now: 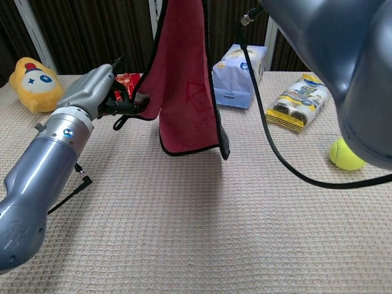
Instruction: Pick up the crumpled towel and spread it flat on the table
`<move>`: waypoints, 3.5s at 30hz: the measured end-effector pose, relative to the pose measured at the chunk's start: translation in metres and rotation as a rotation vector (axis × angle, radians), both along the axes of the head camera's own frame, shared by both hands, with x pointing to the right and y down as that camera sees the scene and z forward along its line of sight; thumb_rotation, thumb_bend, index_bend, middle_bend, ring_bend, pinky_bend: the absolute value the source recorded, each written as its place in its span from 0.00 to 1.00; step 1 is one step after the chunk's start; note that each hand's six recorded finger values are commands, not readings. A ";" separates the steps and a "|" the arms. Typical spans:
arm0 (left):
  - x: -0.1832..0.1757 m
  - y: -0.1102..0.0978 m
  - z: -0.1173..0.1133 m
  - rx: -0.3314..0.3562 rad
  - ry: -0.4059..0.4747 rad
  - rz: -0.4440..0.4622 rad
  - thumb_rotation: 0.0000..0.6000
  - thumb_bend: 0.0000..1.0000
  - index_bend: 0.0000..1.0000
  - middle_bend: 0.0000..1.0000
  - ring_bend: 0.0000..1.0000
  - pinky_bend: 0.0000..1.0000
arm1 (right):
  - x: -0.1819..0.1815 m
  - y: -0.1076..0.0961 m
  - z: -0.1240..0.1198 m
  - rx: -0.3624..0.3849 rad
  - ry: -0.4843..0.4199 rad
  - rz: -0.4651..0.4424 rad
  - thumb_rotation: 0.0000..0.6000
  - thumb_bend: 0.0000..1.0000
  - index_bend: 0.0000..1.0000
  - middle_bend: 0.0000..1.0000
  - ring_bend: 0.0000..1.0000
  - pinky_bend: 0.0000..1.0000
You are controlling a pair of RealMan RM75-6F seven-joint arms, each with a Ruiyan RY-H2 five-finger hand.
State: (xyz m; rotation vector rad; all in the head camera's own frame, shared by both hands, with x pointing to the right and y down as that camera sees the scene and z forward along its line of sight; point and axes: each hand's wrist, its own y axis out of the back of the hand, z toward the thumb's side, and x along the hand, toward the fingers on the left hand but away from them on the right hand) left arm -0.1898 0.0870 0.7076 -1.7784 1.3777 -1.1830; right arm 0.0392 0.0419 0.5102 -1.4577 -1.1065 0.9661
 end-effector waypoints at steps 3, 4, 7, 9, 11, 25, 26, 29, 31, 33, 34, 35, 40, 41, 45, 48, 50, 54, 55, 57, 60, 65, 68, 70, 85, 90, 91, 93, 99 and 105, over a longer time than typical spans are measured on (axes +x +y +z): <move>-0.003 -0.001 0.000 0.003 0.002 -0.005 1.00 0.34 0.19 0.64 0.68 0.79 | 0.002 -0.001 0.000 0.001 0.003 0.005 1.00 0.62 0.72 1.00 1.00 0.95; -0.004 -0.001 0.000 0.004 0.003 -0.008 1.00 0.36 0.27 0.64 0.69 0.79 | 0.002 -0.001 0.000 0.001 0.003 0.006 1.00 0.62 0.72 1.00 1.00 0.95; -0.008 -0.004 0.001 0.005 0.001 -0.016 1.00 0.39 0.39 0.65 0.70 0.80 | 0.004 -0.001 0.001 0.000 0.004 0.009 1.00 0.62 0.72 1.00 1.00 0.95; -0.010 -0.005 0.002 0.003 0.001 -0.020 1.00 0.41 0.47 0.66 0.70 0.80 | 0.004 -0.001 0.001 -0.002 0.005 0.008 1.00 0.62 0.72 1.00 1.00 0.95; -0.010 -0.007 0.003 0.002 0.001 -0.021 1.00 0.44 0.54 0.67 0.70 0.80 | 0.004 -0.001 0.002 -0.003 0.005 0.006 1.00 0.62 0.72 1.00 1.00 0.95; -0.012 -0.013 -0.001 0.024 -0.005 -0.015 1.00 0.47 0.63 0.68 0.71 0.80 | 0.009 -0.002 0.004 -0.004 0.010 0.009 1.00 0.62 0.72 1.00 1.00 0.95; -0.013 -0.014 -0.003 0.029 -0.006 -0.014 1.00 0.47 0.64 0.68 0.71 0.80 | 0.009 -0.002 0.004 -0.004 0.009 0.010 1.00 0.62 0.72 1.00 1.00 0.95; -0.016 -0.020 -0.009 0.051 -0.016 -0.008 1.00 0.47 0.65 0.68 0.71 0.80 | 0.012 -0.003 0.002 -0.003 0.008 0.013 1.00 0.62 0.72 1.00 1.00 0.95; -0.018 -0.025 -0.014 0.067 -0.022 -0.004 1.00 0.47 0.65 0.68 0.71 0.80 | 0.013 -0.003 0.002 -0.004 0.007 0.016 1.00 0.62 0.72 1.00 1.00 0.95; -0.019 -0.030 -0.020 0.083 -0.025 0.000 1.00 0.47 0.65 0.68 0.71 0.80 | 0.015 -0.003 0.001 -0.006 0.005 0.017 1.00 0.62 0.72 1.00 1.00 0.95; -0.020 -0.032 -0.023 0.090 -0.027 0.002 1.00 0.47 0.65 0.68 0.71 0.80 | 0.016 -0.003 0.001 -0.008 0.004 0.018 1.00 0.62 0.72 1.00 1.00 0.95; -0.020 -0.035 -0.026 0.096 -0.029 0.004 1.00 0.47 0.65 0.68 0.71 0.80 | 0.017 -0.003 0.001 -0.011 0.003 0.020 1.00 0.62 0.72 1.00 1.00 0.95; -0.019 -0.045 -0.042 0.119 -0.022 0.017 1.00 0.47 0.66 0.68 0.71 0.80 | 0.023 -0.002 0.004 -0.024 -0.001 0.025 1.00 0.62 0.72 1.00 1.00 0.95; -0.018 -0.047 -0.045 0.120 -0.017 0.019 1.00 0.47 0.66 0.68 0.71 0.80 | 0.024 -0.002 0.004 -0.027 -0.002 0.025 1.00 0.62 0.72 1.00 1.00 0.95; -0.014 -0.053 -0.060 0.126 0.006 0.028 1.00 0.47 0.66 0.68 0.71 0.80 | 0.029 0.000 0.007 -0.040 -0.011 0.024 1.00 0.62 0.72 1.00 1.00 0.95; -0.011 -0.056 -0.070 0.132 0.020 0.034 1.00 0.47 0.66 0.68 0.71 0.80 | 0.033 0.002 0.009 -0.050 -0.017 0.026 1.00 0.62 0.72 1.00 1.00 0.95; -0.011 -0.059 -0.077 0.138 0.019 0.038 1.00 0.48 0.67 0.68 0.71 0.80 | 0.036 0.002 0.011 -0.056 -0.021 0.028 1.00 0.62 0.72 1.00 1.00 0.95; -0.012 -0.065 -0.090 0.154 0.005 0.045 1.00 0.48 0.67 0.68 0.71 0.80 | 0.043 0.002 0.013 -0.064 -0.030 0.033 1.00 0.62 0.72 1.00 1.00 0.95; -0.012 -0.066 -0.092 0.156 0.005 0.045 1.00 0.48 0.67 0.68 0.71 0.80 | 0.045 0.002 0.013 -0.066 -0.032 0.034 1.00 0.62 0.72 1.00 1.00 0.95; -0.012 -0.068 -0.096 0.161 0.003 0.049 1.00 0.48 0.67 0.67 0.71 0.80 | 0.049 0.001 0.013 -0.067 -0.035 0.037 1.00 0.62 0.72 1.00 1.00 0.95; -0.011 -0.070 -0.102 0.173 -0.006 0.055 1.00 0.48 0.67 0.67 0.71 0.80 | 0.054 -0.002 0.013 -0.063 -0.035 0.045 1.00 0.62 0.72 1.00 1.00 0.95; -0.011 -0.074 -0.113 0.197 -0.014 0.059 1.00 0.48 0.67 0.68 0.71 0.80 | 0.066 -0.009 0.014 -0.063 -0.034 0.069 1.00 0.62 0.72 1.00 1.00 0.95; -0.012 -0.078 -0.117 0.208 -0.028 0.064 1.00 0.48 0.67 0.68 0.71 0.80 | 0.073 -0.013 0.017 -0.068 -0.037 0.082 1.00 0.62 0.72 1.00 1.00 0.95; -0.012 -0.079 -0.119 0.212 -0.036 0.068 1.00 0.48 0.67 0.68 0.71 0.80 | 0.078 -0.016 0.019 -0.070 -0.037 0.090 1.00 0.62 0.72 1.00 1.00 0.95; 0.006 -0.091 -0.118 0.218 -0.077 0.094 1.00 0.48 0.67 0.68 0.71 0.80 | 0.100 -0.037 0.035 -0.080 -0.045 0.123 1.00 0.62 0.72 1.00 1.00 0.95; 0.015 -0.098 -0.114 0.216 -0.085 0.092 1.00 0.48 0.67 0.68 0.71 0.80 | 0.107 -0.049 0.042 -0.082 -0.049 0.138 1.00 0.62 0.72 1.00 1.00 0.95; 0.017 -0.099 -0.113 0.215 -0.086 0.092 1.00 0.48 0.67 0.68 0.71 0.80 | 0.108 -0.052 0.043 -0.083 -0.050 0.140 1.00 0.62 0.72 1.00 1.00 0.95; 0.020 -0.102 -0.112 0.216 -0.089 0.093 1.00 0.48 0.67 0.68 0.71 0.80 | 0.110 -0.057 0.045 -0.083 -0.051 0.144 1.00 0.62 0.72 1.00 1.00 0.95; 0.033 -0.110 -0.108 0.221 -0.097 0.102 1.00 0.48 0.67 0.68 0.71 0.80 | 0.113 -0.071 0.053 -0.082 -0.054 0.152 1.00 0.62 0.72 1.00 1.00 0.95; 0.047 -0.120 -0.108 0.237 -0.098 0.104 1.00 0.48 0.67 0.68 0.71 0.80 | 0.114 -0.085 0.057 -0.075 -0.069 0.156 1.00 0.62 0.72 1.00 1.00 0.95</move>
